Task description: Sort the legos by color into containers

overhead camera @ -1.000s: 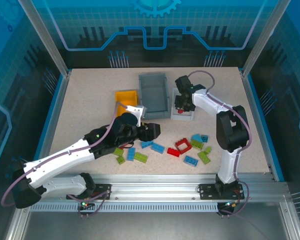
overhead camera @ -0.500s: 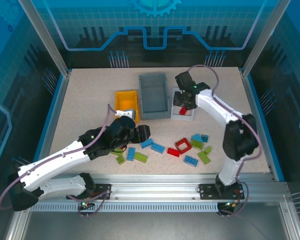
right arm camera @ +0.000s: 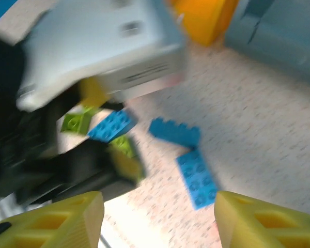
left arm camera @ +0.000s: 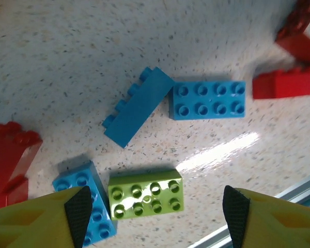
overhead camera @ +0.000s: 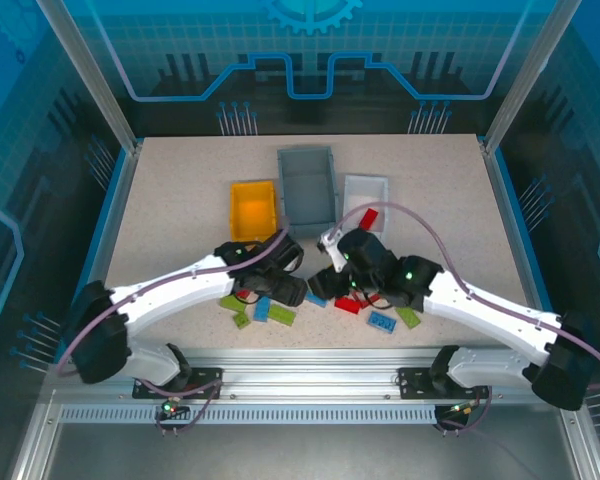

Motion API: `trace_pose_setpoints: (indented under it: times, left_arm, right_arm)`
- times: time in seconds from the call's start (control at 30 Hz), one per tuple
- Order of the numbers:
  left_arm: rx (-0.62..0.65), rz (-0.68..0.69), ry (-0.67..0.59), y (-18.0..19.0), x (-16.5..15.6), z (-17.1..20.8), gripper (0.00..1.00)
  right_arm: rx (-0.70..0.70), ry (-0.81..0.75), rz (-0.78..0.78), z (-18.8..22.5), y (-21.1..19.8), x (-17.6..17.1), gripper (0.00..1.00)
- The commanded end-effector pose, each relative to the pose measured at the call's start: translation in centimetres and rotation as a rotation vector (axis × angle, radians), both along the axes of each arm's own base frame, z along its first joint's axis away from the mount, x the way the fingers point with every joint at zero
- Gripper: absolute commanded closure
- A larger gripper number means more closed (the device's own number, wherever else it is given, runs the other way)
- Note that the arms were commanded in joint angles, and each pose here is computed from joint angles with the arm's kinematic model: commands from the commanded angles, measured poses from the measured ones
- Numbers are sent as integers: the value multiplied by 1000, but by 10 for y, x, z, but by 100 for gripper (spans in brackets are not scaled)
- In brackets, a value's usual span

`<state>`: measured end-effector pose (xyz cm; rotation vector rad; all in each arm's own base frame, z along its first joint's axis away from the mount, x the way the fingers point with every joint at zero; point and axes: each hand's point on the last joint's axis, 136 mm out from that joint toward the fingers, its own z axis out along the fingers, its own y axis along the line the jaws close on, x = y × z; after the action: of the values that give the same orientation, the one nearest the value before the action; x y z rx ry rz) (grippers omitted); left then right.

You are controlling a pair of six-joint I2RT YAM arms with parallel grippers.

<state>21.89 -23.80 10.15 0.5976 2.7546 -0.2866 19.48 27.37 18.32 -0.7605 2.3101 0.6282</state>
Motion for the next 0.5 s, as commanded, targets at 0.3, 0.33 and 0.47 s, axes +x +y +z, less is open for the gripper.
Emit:
trace_pose_setpoints:
  times: [0.3,0.33,0.47]
  left_arm:
    - [154,-254,20,5,29,-46,30]
    - [151,-256,22,4,30,-49,31]
    - [145,-266,37,-4,35,-59,35]
  right_arm:
    - [191,-56,-176,39,-60,-36,30]
    - [189,-60,-178,40,-63,-36,29]
    - [175,-52,-185,39,-65,-37,30]
